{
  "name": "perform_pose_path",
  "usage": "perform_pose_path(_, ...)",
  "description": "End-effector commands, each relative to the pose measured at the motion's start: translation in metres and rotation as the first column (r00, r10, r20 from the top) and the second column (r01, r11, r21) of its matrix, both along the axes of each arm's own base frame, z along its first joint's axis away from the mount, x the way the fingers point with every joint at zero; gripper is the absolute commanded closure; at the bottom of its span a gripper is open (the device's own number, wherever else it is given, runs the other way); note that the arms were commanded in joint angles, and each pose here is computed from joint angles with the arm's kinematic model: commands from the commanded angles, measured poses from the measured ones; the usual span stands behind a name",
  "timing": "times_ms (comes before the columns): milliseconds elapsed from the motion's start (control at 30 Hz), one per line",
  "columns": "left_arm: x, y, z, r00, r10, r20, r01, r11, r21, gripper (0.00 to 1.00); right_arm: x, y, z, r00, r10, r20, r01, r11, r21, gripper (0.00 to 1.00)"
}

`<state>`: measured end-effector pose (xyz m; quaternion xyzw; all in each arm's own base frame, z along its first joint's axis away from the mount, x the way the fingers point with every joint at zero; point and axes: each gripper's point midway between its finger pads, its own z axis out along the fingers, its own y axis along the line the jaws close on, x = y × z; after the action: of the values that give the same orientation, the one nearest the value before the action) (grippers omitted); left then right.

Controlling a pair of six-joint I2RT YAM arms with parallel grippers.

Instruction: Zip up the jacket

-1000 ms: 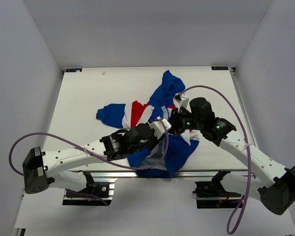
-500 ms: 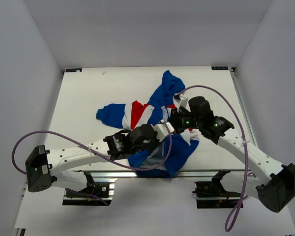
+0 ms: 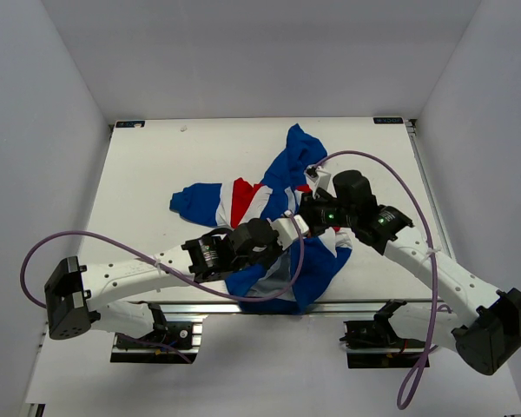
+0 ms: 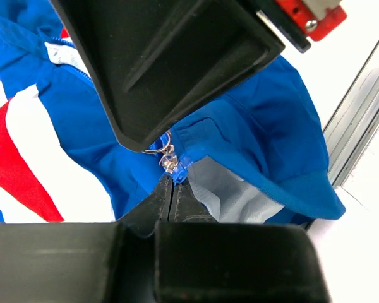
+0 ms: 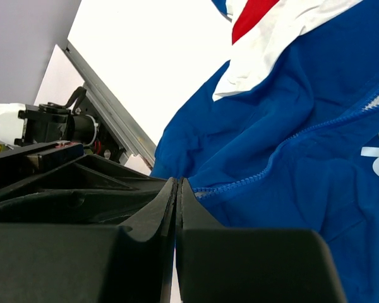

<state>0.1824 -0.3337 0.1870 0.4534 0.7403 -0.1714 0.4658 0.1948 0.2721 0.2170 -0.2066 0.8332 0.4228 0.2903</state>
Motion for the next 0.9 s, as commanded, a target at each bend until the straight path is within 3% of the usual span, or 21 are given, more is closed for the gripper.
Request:
perform_pose_path(0, -0.004, -0.009, 0.024, 0.999, -0.034, 0.02, 0.035, 0.998, -0.059, 1.0, 0.01, 0.004, 0.016, 0.998, -0.014, 0.059, 0.012, 0.999, 0.036, 1.0)
perform_pose_path(200, -0.008, -0.008, 0.036, 0.998, -0.044, 0.033, 0.046, 0.996, -0.081, 1.0, 0.047, -0.004, -0.005, 0.982, -0.153, 0.11, 0.16, 0.986, -0.051, 1.0)
perform_pose_path(433, -0.011, -0.003, 0.049, 0.998, -0.03, 0.048, 0.034, 0.996, -0.087, 1.0, 0.061, -0.014, -0.045, 0.974, -0.18, 0.134, 0.201, 0.967, -0.16, 1.0)
perform_pose_path(667, -0.018, -0.001, 0.066, 0.997, -0.057, 0.046, 0.062, 0.992, -0.114, 1.0, 0.078, -0.019, -0.061, 0.959, -0.233, 0.162, 0.262, 0.945, -0.195, 1.0)
perform_pose_path(867, -0.025, 0.002, 0.077, 0.997, -0.075, 0.033, 0.08, 0.984, -0.158, 1.0, 0.083, -0.01, -0.045, 0.958, -0.208, 0.196, 0.238, 0.961, -0.141, 1.0)
